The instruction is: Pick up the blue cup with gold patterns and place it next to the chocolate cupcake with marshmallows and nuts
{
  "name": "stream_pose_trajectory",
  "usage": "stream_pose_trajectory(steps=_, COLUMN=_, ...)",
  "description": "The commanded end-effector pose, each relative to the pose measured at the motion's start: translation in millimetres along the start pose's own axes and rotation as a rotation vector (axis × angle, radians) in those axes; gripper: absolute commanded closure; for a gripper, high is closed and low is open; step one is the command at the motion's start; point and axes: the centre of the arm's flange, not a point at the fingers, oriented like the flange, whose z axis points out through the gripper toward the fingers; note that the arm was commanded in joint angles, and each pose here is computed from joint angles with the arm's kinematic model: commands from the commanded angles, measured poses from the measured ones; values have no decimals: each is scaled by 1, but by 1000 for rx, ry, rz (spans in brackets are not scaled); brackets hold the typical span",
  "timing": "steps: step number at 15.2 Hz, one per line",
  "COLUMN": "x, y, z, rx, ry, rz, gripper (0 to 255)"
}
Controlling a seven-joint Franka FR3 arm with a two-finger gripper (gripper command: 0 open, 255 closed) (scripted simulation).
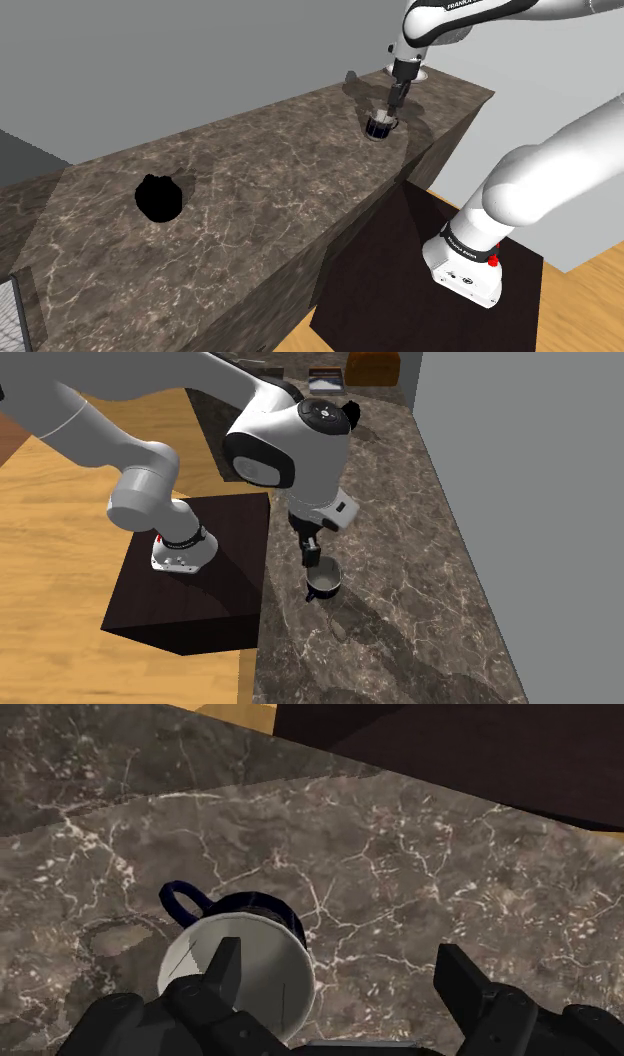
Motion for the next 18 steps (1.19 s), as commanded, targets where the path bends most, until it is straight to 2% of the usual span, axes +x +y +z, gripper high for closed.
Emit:
stream_pose_trajectory(steps=1, x=8, y=23, z=10, rx=-2, ry=15, rz=-7, gripper=0)
stream_pose_trajectory(steps=8, x=42, y=98, z=39, rx=0, ry=63, rz=-28, gripper=0)
stream_pose_trajectory(steps=15, x=44, y=98, z=76, rx=0, ry=63, rz=-28, gripper=0)
stream_pose_trajectory(steps=18, x=44, y=98, z=79, rx=0, ry=63, rz=-28, gripper=0)
